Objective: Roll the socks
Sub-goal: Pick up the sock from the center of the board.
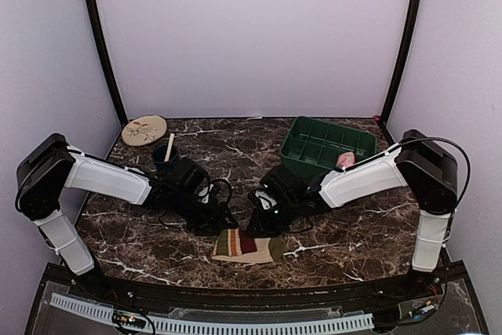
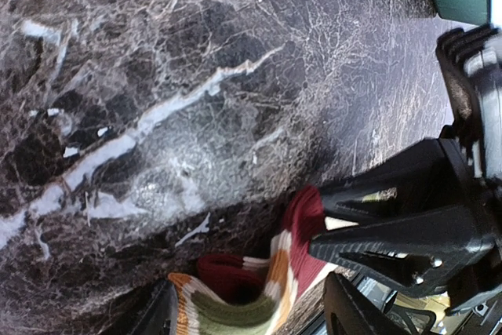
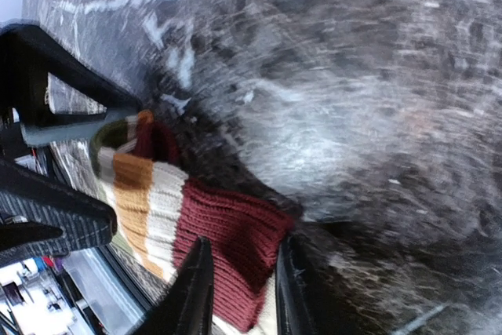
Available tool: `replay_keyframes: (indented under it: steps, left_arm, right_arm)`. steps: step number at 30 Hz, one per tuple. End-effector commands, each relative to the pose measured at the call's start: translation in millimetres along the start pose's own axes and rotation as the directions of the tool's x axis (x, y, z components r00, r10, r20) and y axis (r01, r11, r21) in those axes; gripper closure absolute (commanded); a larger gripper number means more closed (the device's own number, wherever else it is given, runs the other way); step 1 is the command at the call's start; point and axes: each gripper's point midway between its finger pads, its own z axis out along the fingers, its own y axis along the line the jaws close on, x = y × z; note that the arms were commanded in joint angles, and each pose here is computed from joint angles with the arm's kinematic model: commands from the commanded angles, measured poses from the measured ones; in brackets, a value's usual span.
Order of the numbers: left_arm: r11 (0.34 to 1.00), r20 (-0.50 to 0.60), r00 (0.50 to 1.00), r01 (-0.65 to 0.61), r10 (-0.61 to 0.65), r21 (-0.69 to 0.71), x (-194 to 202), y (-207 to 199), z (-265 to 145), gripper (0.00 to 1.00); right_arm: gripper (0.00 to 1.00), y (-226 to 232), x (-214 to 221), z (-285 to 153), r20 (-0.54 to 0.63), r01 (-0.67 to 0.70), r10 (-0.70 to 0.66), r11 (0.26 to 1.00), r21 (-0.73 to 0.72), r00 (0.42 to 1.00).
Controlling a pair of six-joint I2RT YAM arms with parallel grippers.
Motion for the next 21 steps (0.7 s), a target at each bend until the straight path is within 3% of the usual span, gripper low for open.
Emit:
replay_keyframes:
  steps: [1,2,7,13,21]
  left_arm:
    - [1.000,-0.015,1.000,-0.002,0.002,-0.005,4.5,0.2,-0.4,0.34]
    - [1.000,-0.013,1.000,-0.004,0.004,-0.008,4.3,0.4,-0.8,0.34]
    - [0.999,0.019,1.000,0.000,0.000,-0.035,-0.6,1.6,-8.8,0.33]
    - [0.997,0.142,0.990,0.032,-0.023,-0.064,-17.7,6.9,-42.3,0.31]
    - [0.999,0.248,0.969,0.005,0.006,-0.043,-24.3,-7.8,-75.6,0.31]
  right_arm:
    - [0.92,-2.1,16.7,11.2,-0.060,-0.001,0.003,1.000,0.023,0.998]
    - [1.00,0.9,14.7,9.5,-0.052,0.000,0.001,1.000,0.016,0.999]
    - [1.00,26.5,-7.1,-11.6,0.021,0.030,-0.029,0.999,-0.026,0.999]
    - [1.00,65.0,-49.1,-59.2,0.158,0.082,-0.071,0.995,-0.060,0.985]
    - [1.00,81.0,-69.0,-78.0,0.200,0.102,-0.090,0.994,-0.051,0.976]
